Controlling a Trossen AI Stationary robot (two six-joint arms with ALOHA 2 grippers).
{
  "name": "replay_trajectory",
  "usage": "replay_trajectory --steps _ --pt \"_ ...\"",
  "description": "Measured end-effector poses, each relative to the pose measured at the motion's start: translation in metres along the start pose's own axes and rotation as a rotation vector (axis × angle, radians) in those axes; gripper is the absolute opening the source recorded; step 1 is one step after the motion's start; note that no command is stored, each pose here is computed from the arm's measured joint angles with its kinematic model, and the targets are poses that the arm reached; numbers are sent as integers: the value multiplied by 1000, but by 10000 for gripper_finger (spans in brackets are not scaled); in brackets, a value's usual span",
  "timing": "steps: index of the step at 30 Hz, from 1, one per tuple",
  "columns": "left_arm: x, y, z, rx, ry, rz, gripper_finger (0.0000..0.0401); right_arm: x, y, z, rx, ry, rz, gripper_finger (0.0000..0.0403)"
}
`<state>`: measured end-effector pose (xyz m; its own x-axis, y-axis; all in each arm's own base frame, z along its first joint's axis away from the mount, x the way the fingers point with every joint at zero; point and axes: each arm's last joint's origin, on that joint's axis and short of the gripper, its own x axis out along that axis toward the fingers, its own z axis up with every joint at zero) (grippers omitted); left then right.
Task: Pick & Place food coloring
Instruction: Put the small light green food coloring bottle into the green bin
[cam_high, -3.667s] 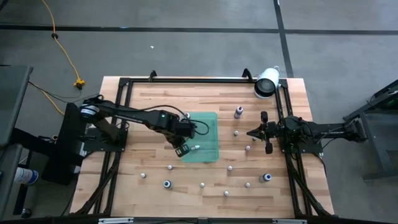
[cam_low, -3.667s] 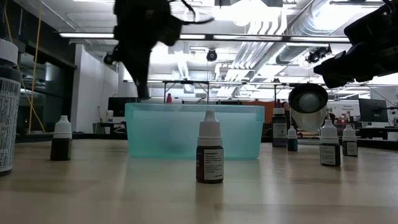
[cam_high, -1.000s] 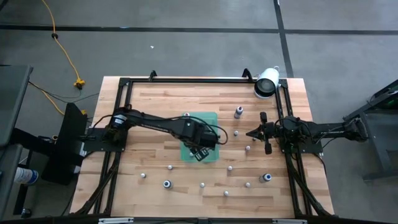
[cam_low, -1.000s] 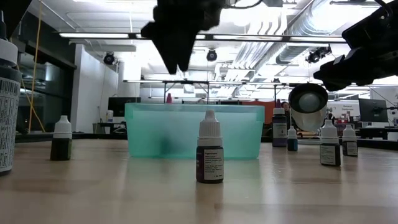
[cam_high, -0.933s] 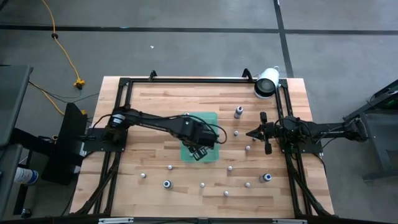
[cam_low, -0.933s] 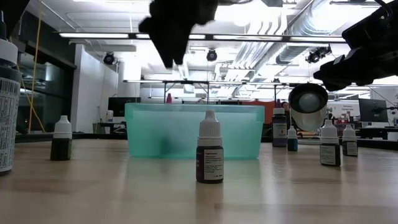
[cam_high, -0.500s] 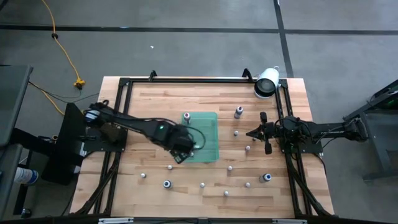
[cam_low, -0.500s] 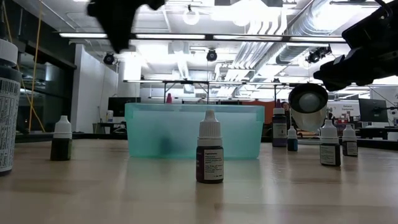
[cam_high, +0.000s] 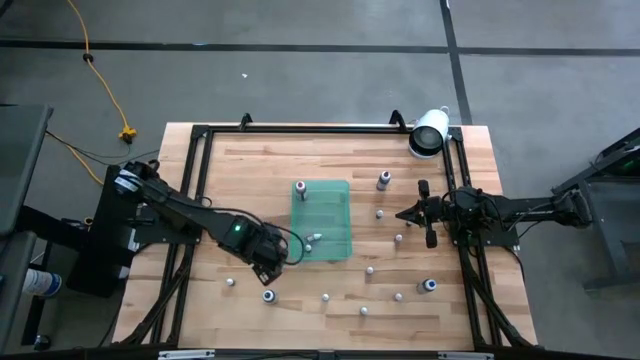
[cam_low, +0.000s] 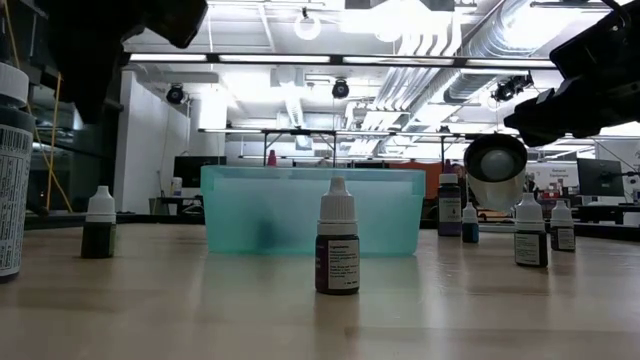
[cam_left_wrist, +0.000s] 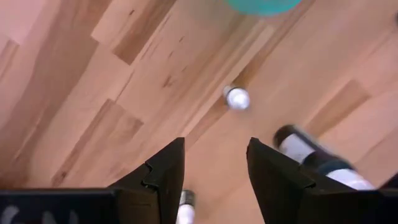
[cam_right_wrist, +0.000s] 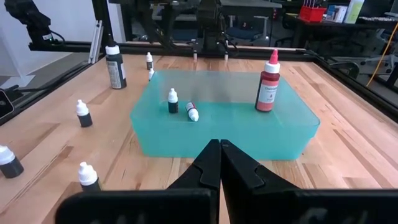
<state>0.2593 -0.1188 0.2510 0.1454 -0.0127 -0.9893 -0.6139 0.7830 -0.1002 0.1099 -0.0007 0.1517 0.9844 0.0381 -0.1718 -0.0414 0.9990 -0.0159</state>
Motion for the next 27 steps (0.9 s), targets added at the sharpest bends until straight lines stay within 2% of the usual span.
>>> replay_trajectory --steps 14,18,27 --pt "29 -7 0 107 -40 -59 163 0 0 0 0 0 0 0" --pt "30 -9 -2 142 -45 -59 163 0 0 0 0 0 0 0" --pt "54 -18 -3 218 -14 -13 163 0 0 0 0 0 0 0"
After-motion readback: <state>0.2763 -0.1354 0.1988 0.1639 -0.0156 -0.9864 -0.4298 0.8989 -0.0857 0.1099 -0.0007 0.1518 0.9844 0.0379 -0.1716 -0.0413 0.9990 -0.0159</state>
